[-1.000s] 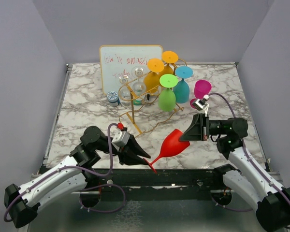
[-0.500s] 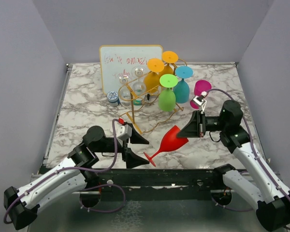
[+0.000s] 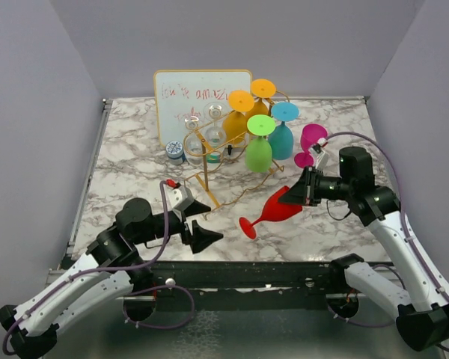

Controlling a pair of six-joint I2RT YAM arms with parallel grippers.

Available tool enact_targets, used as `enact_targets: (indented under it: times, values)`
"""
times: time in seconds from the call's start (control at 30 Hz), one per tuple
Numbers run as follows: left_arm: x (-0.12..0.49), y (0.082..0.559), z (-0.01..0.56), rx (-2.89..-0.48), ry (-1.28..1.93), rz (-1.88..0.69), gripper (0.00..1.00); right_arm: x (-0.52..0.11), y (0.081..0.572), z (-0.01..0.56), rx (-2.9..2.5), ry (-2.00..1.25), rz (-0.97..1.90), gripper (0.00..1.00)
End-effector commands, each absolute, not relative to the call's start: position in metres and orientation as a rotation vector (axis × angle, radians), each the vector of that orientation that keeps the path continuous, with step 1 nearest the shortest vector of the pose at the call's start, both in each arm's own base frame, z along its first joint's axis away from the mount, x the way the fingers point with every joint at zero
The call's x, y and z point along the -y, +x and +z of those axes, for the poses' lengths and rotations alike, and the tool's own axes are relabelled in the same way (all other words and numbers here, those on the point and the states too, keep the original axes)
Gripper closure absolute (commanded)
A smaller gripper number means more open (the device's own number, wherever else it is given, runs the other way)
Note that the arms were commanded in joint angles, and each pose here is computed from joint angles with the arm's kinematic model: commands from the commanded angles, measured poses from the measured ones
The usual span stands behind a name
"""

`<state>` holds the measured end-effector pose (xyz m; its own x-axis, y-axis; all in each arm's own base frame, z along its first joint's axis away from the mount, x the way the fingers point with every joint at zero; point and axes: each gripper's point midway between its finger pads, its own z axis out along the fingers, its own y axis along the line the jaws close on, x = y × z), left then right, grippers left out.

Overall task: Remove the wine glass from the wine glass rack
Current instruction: Place the wine glass at the center of the board.

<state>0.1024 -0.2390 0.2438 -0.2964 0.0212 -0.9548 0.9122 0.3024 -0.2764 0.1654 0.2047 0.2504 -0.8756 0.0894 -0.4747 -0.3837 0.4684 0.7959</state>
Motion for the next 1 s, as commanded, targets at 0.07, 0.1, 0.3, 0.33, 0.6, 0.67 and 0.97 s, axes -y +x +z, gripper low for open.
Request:
enact_targets:
  times: [0.07,0.1,0.3,0.33,0.6,0.67,0.97]
  values:
    - [0.200,0.144,0.240,-1.750,0.669,-0.824,0.01,-0.143,0.196,0.216,-2.430,0.026,0.779,1.00]
    - [0.196,0.147,0.243,-1.738,0.644,-0.799,0.01,-0.138,0.198,0.215,-2.433,0.041,0.737,1.00]
    - [0.174,0.164,0.240,-1.706,0.486,-0.701,0.01,-0.096,0.218,0.208,-2.404,0.246,0.424,1.00]
    - [0.171,0.164,0.239,-1.701,0.462,-0.699,0.01,-0.084,0.223,0.211,-2.373,0.288,0.348,1.00]
    - [0.148,0.165,0.255,-1.583,0.371,-0.660,0.01,-0.032,0.257,0.241,-2.158,0.460,0.029,1.00]
    - [0.149,0.162,0.256,-1.572,0.386,-0.670,0.01,-0.023,0.265,0.243,-2.165,0.464,-0.063,1.00]
    - [0.169,0.165,0.242,-1.634,0.468,-0.695,0.01,-0.005,0.309,0.243,-2.148,0.453,-0.294,0.99]
